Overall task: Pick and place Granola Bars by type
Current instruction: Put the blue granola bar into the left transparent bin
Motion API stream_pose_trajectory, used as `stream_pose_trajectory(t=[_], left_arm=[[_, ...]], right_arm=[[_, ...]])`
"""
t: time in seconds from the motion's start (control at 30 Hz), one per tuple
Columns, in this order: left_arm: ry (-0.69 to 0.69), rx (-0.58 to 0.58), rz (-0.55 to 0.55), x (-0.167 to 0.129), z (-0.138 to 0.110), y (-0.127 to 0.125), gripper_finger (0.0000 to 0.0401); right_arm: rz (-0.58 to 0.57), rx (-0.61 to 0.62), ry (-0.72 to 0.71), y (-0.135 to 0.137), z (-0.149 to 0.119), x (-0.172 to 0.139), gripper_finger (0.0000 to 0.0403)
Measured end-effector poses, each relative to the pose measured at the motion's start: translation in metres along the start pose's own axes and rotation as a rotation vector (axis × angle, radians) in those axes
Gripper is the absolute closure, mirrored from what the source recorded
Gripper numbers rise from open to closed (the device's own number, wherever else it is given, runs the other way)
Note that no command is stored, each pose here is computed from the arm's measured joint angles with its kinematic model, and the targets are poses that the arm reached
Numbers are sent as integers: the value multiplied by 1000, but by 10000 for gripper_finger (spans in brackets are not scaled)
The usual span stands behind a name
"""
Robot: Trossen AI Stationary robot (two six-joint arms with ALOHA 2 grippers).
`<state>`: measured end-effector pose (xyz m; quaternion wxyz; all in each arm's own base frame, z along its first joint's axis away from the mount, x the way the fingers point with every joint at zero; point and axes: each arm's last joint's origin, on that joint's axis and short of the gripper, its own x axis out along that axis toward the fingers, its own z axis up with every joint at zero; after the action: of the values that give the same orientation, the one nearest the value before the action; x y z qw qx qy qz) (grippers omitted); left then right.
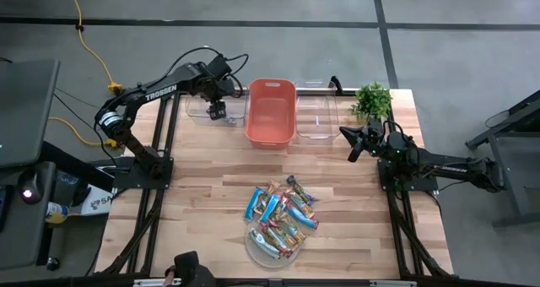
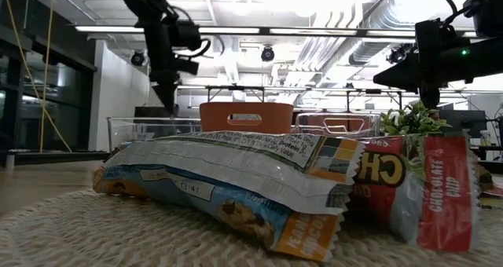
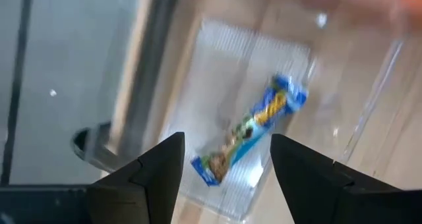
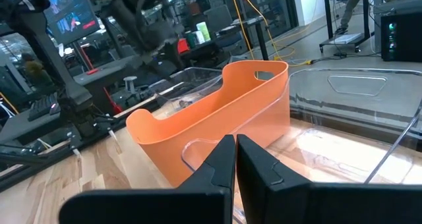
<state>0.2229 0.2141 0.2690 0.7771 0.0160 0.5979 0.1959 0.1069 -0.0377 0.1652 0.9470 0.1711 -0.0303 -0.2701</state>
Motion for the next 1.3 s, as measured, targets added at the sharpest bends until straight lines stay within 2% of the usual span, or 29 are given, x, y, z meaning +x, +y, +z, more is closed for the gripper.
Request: stream_pose_trajectory(t=[0.17,0.33,0.43,0.53,0.73,0.97,1.3], left_arm=[[-90,-127,-24,-26,18,1,180],[-166,-358,-157,-49,32,-5,180],[-167,-481,-253,-58,37,-13,181],[-105,-579,-310,-63,39,-28,181],[2,-583,-367,-71,43,-68,181],[-30,-620,-339,-99,45,-118,181],[-94,-766,-278,-140,21,-193,181]], right_arm=[[0,0,0,0,0,0,402],[0,0,0,0,0,0,402],[0,0,0,0,0,0,402],[0,0,0,0,0,0,402],[0,0,0,0,0,0,402],[0,0,0,0,0,0,402],[0,0,0,0,0,0,402]])
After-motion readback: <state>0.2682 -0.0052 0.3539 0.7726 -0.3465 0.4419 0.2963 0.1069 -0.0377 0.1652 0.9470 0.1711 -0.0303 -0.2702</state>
